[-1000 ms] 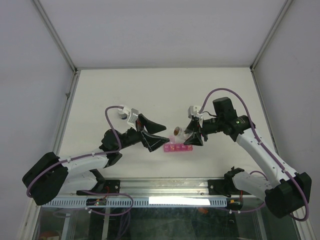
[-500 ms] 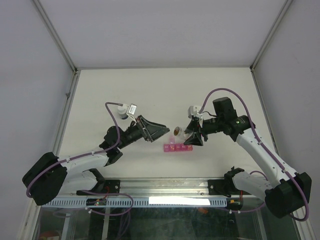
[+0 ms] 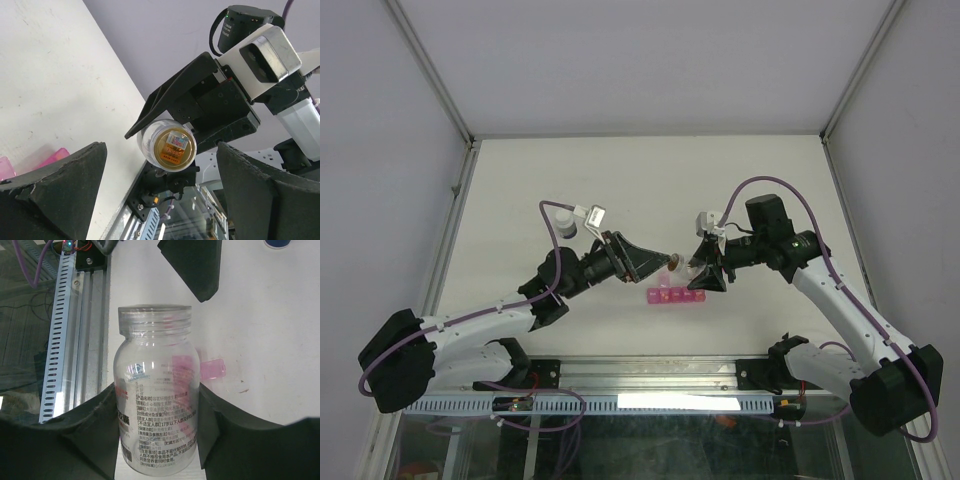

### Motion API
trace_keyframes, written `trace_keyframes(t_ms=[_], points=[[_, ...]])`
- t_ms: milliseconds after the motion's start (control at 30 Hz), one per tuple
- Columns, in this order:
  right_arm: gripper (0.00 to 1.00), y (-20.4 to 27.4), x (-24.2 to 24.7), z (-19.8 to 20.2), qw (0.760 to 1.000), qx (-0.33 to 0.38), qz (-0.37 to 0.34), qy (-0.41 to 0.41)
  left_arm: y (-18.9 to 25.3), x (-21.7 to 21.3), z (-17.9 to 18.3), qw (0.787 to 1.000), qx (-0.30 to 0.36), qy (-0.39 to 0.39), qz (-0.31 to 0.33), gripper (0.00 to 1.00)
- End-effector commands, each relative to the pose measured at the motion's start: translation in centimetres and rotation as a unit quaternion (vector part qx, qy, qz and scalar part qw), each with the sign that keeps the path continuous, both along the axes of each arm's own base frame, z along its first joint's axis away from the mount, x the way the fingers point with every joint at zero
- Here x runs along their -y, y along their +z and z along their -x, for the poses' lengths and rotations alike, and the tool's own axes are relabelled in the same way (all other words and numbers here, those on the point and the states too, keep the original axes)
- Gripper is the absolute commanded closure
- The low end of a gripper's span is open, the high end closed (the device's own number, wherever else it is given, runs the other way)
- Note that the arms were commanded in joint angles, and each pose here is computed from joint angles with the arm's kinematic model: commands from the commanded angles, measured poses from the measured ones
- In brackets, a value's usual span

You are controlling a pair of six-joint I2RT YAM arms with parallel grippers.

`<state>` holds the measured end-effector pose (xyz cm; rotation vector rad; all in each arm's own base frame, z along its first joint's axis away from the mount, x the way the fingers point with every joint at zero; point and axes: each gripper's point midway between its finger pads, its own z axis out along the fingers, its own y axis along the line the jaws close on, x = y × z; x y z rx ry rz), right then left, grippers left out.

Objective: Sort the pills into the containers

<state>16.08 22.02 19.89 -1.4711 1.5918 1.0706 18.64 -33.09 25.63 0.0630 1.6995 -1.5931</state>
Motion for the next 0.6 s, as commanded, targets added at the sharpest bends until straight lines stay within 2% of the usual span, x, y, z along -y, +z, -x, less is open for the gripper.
trace_keyframes(t_ms=[0,567], points=[[1.00,2.0,-0.5,-0.6,0.999,0.029,-0.025,0.005,2.6,0.0,-0.3,0.999,0.026,0.016,0.012,0.07],[1.00,1.9,-0.5,-0.7,0.999,0.029,-0.022,0.002,2.8,1.3,0.4,0.999,0.033,0.002,-0.003,0.11]])
